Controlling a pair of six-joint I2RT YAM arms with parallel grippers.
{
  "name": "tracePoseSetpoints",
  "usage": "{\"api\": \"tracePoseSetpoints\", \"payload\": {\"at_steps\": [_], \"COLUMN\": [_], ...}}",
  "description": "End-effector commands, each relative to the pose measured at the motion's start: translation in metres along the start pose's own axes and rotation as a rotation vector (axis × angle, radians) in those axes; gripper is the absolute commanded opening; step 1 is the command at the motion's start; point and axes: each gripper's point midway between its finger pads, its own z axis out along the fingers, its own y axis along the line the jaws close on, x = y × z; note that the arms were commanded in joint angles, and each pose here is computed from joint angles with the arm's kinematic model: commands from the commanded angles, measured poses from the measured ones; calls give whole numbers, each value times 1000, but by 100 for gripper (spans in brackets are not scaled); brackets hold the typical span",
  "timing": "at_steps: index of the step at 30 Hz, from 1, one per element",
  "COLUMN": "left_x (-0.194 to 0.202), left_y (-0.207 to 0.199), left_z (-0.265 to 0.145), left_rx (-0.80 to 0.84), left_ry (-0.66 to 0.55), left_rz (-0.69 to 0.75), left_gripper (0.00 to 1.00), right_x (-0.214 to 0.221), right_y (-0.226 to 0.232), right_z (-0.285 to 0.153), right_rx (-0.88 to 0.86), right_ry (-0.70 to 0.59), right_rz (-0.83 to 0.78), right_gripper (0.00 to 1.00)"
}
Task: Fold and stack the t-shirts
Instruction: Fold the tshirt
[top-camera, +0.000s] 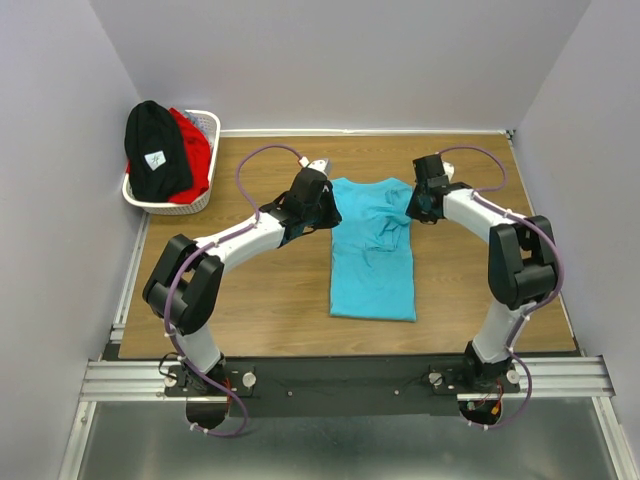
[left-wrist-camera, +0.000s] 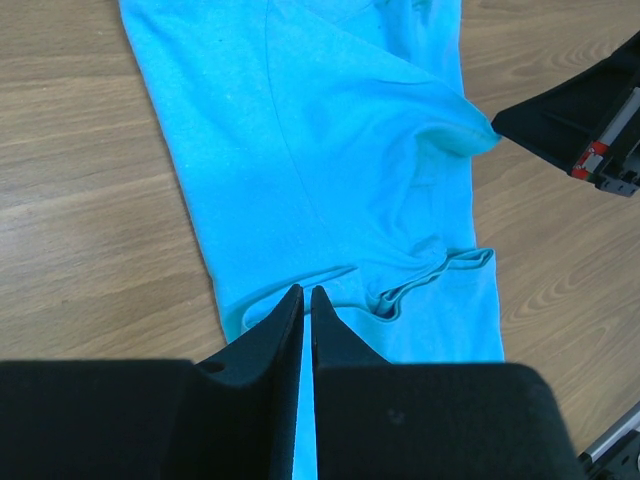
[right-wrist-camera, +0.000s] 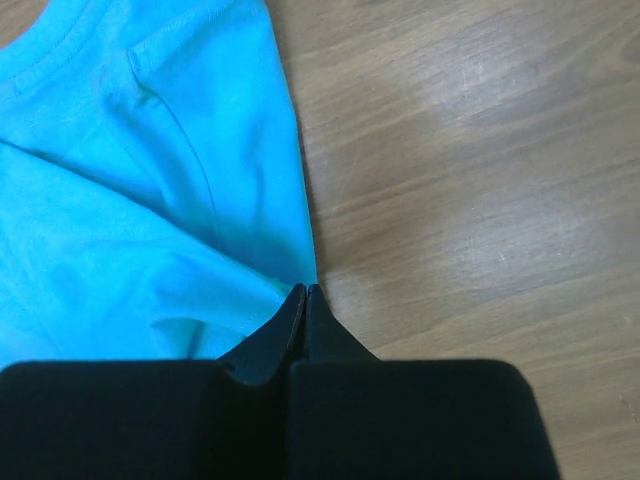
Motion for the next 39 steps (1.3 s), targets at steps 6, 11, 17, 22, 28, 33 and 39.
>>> {"api": "tracePoseSetpoints", "payload": {"at_steps": [6, 11, 17, 22, 28, 33, 39], "left_x": [5, 6, 7, 6, 8, 9, 10], "left_y": [2, 5, 7, 6, 9, 9, 10], "left_z": [6, 7, 8, 8, 10, 9, 9], "left_rx": [12, 2, -1, 0, -6, -5, -8], "left_ry": [16, 20, 23, 22, 29, 30, 31], "left_rz": [11, 12, 7, 7, 7, 7, 7], "left_gripper": [14, 14, 14, 14, 14, 14, 14], "right_x": [0, 4, 8, 10, 7, 6, 5], "right_y": [-14, -18, -19, -22, -24, -27, -26], "right_z": [-5, -8, -13, -16, -21, -23, -19], "right_rx": [46, 52, 38, 39, 39, 51, 60], "right_ry": [-33, -37, -39, -43, -59, -69, -67], "right_rz": [17, 19, 27, 28, 33, 33, 30], "right_gripper": [3, 3, 2, 3, 3, 3, 2]}}
